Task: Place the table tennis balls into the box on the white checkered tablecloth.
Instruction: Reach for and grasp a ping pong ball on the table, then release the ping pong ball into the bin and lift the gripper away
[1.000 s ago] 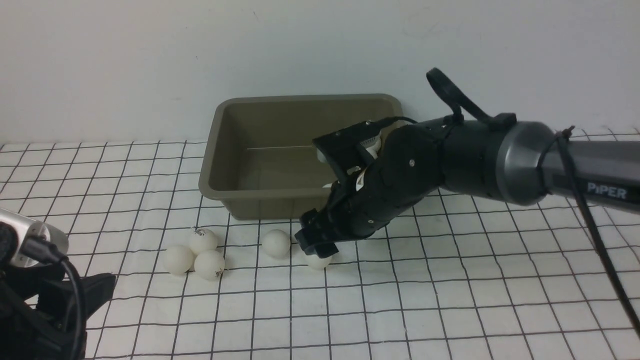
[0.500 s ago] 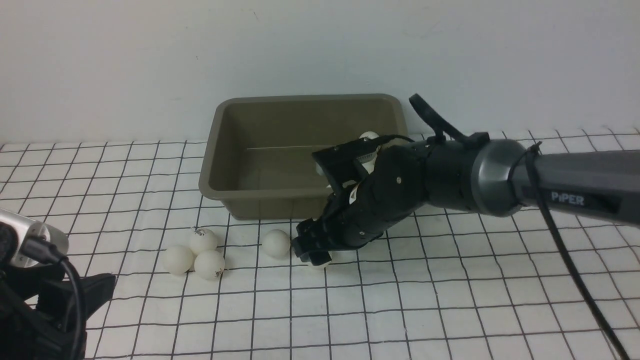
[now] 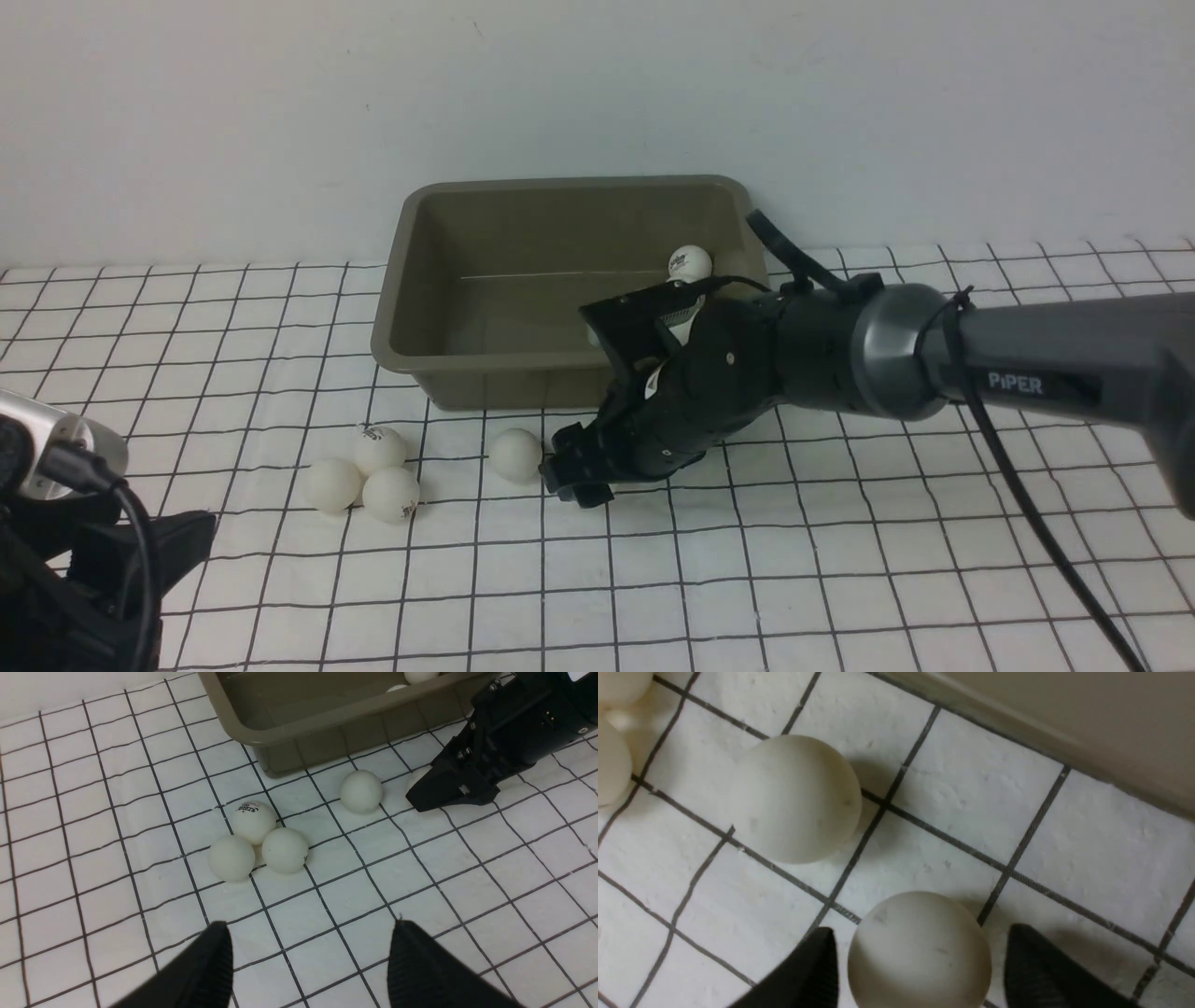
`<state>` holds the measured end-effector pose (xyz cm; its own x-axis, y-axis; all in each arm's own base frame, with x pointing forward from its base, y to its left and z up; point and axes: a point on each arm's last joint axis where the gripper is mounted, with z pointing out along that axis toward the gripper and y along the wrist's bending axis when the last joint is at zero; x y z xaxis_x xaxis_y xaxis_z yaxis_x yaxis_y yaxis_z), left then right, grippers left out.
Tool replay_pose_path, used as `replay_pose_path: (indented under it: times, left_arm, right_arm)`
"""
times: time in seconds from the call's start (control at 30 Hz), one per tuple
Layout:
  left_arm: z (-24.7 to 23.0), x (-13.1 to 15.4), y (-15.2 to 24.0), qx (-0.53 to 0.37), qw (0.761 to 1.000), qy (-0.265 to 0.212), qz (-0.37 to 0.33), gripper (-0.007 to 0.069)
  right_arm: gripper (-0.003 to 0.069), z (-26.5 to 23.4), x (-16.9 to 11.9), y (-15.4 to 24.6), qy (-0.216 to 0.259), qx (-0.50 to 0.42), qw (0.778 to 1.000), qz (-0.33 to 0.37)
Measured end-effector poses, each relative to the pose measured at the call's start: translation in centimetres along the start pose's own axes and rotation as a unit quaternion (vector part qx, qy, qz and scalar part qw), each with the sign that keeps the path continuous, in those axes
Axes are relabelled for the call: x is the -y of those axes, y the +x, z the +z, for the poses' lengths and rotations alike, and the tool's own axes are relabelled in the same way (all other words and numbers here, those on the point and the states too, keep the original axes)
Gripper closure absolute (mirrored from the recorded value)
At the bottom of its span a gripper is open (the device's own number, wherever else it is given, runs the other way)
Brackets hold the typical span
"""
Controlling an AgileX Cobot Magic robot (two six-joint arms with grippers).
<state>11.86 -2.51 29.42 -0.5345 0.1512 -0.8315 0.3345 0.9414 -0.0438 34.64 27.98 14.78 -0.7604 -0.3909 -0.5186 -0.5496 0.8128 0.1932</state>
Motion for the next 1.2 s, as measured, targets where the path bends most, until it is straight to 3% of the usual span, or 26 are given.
replay_pose_path:
  times: [0.07,0.1,0.33,0.5,0.73,0.97,1.2]
  left_arm:
    - [0.0,0.0,0.0,0.000,1.000,0.000,0.000,0.0220]
    - [0.0,0.0,0.0,0.000,1.000,0.000,0.000,0.0220]
    - [0.0,0.0,0.0,0.000,1.000,-0.001,0.001,0.0220]
    - [0.0,0.0,0.0,-0.001,1.000,-0.001,0.001,0.0220]
    - [0.0,0.0,0.0,-0.001,1.000,-0.001,0.001,0.0220]
    - [0.0,0.0,0.0,-0.001,1.000,-0.001,0.001,0.0220]
    - [0.0,0.0,0.0,-0.001,1.000,-0.001,0.001,0.0220]
  right_arm:
    - [0.0302,0.0,0.0,0.0,0.000,0.000,1.000,-0.001]
    - [0.0312,0.0,0.0,0.0,0.001,0.000,1.000,-0.003]
    - [0.0306,-1.7,0.5,0.0,0.038,-0.028,0.994,-0.094]
    - [0.0306,-7.4,0.3,-1.2,0.080,-0.034,0.982,-0.167]
    - [0.0306,-14.4,0.1,-4.4,0.105,0.122,0.969,-0.189]
    - [0.0306,-11.5,5.4,-6.0,0.125,0.202,0.965,-0.111]
    - [0.0306,-8.1,7.0,-5.5,0.136,0.188,0.963,-0.137]
